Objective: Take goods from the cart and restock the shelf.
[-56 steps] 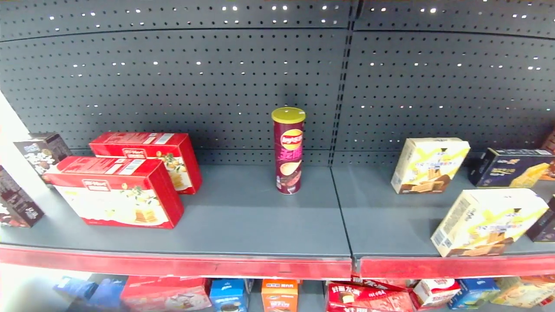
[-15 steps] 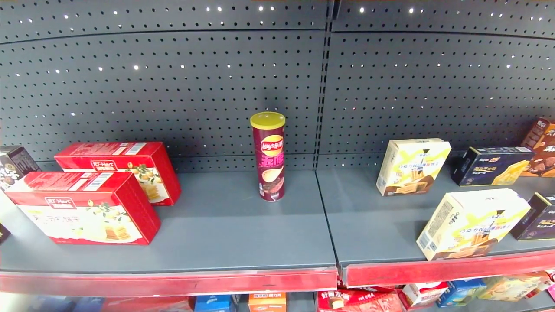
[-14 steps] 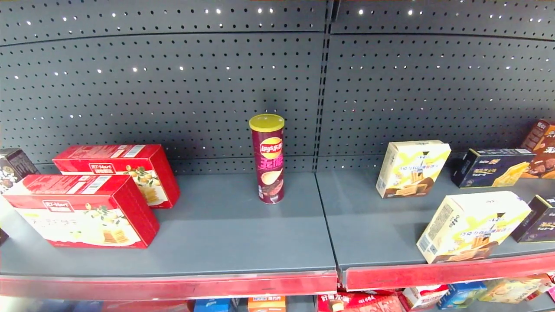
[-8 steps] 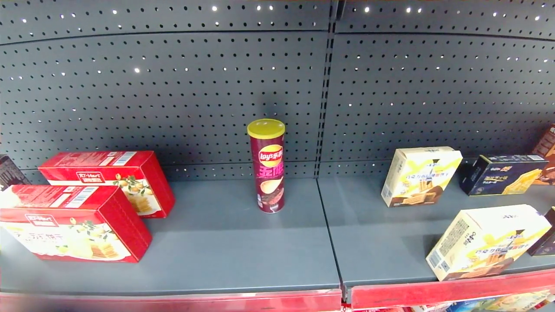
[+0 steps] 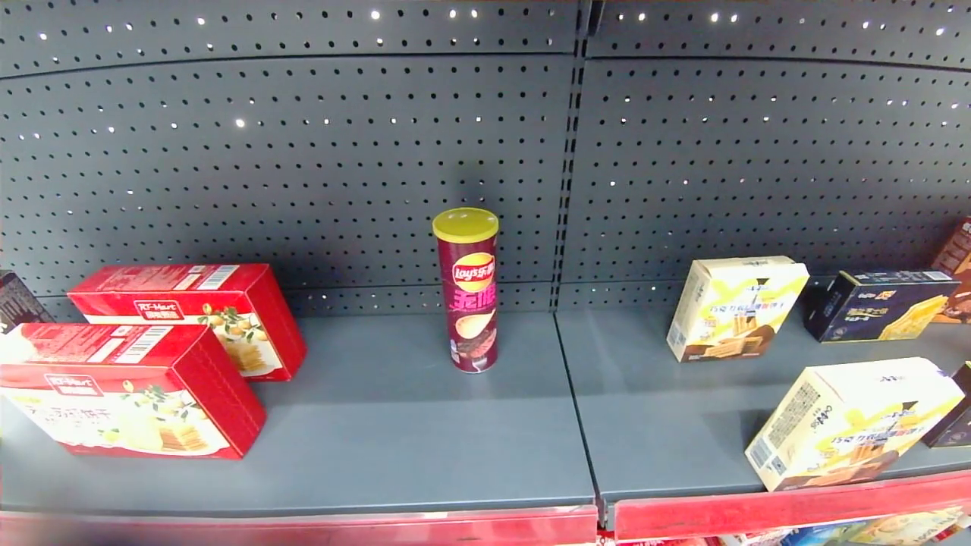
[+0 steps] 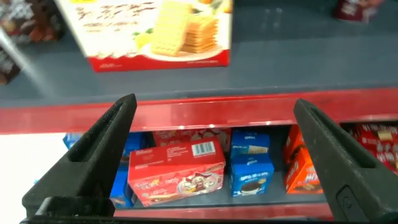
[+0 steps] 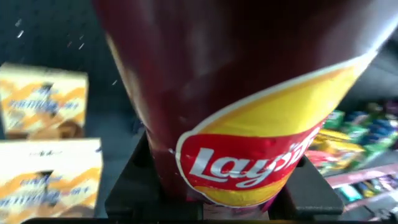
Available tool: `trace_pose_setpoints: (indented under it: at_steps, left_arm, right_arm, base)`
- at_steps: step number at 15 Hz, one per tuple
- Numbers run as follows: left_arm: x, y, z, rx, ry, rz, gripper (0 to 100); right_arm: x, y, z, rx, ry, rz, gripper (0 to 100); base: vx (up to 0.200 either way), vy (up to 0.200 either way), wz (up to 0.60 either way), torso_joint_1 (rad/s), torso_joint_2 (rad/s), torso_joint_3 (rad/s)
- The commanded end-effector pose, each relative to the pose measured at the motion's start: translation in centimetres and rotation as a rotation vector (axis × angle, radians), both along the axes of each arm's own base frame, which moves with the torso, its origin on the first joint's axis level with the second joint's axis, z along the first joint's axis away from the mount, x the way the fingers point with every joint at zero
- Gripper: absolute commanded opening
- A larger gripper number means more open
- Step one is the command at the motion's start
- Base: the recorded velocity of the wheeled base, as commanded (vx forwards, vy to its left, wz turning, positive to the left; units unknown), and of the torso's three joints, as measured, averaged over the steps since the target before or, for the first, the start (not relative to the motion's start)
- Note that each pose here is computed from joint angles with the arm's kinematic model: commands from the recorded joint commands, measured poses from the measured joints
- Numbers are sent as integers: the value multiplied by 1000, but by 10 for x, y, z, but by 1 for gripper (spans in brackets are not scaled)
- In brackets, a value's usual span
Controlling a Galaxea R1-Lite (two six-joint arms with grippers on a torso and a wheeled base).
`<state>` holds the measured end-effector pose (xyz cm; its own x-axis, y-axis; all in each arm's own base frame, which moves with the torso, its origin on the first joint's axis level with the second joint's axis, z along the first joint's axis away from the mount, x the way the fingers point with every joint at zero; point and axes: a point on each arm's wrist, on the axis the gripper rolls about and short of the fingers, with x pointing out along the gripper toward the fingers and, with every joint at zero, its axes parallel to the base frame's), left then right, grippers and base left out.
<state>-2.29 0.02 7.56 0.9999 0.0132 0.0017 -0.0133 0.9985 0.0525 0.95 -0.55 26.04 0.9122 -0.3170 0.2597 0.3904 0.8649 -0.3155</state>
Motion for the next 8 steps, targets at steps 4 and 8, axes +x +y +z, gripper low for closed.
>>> trace_pose_setpoints:
  at_steps: [4, 8]
  left_arm:
    - [-10, 0, 83, 3, -135, -64, 100]
    - [31, -3, 247, -16, -248, -262, 100]
  right_arm:
    - [-30, 3, 57, 3, -137, -137, 0]
    - [-62, 8, 58, 15, -74, -192, 0]
  base:
    - [0, 0, 0, 0, 0, 0]
    - [0, 0, 0, 0, 0, 0]
